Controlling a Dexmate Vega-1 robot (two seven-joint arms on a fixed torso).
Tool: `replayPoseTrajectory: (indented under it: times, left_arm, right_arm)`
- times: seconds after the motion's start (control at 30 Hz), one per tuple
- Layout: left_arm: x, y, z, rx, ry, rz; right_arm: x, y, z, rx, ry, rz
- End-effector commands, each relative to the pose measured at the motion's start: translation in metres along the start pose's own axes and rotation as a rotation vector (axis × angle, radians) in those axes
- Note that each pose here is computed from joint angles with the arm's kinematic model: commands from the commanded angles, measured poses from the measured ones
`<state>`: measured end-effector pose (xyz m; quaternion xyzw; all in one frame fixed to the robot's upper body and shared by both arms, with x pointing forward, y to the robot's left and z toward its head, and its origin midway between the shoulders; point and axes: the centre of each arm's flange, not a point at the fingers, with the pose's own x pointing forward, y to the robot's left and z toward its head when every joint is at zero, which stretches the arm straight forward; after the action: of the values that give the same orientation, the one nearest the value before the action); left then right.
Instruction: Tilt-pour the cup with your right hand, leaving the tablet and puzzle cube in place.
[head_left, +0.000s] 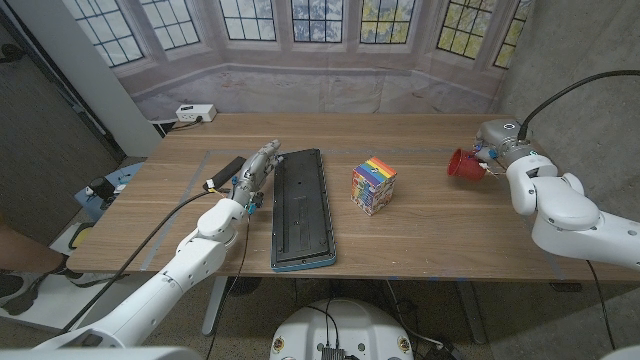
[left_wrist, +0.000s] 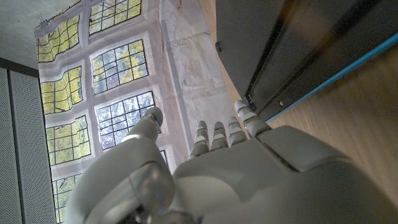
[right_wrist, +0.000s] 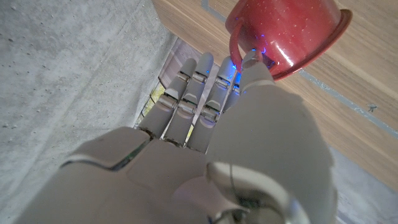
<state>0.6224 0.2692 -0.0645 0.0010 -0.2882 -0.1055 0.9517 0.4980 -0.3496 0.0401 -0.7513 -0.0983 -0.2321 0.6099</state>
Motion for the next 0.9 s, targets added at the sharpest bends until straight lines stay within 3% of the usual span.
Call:
replayPoseTrajectory:
  times: [0.03, 0.37, 0.9]
  left_arm:
    - [-0.001, 0.002, -0.005, -0.006, 0.008, 0.008]
    - [0.0, 0.004, -0.005, -0.007, 0.009, 0.011]
    - [0.002, 0.005, -0.006, -0.016, 0.006, 0.016]
  right_arm:
    - [0.002, 0.001, 0.005, -0.132, -0.039, 0.032]
    - [0.006, -0.001, 0.014, -0.26, -0.094, 0.035]
    - [0.009, -0.003, 0.017, -0.34, -0.105, 0.041]
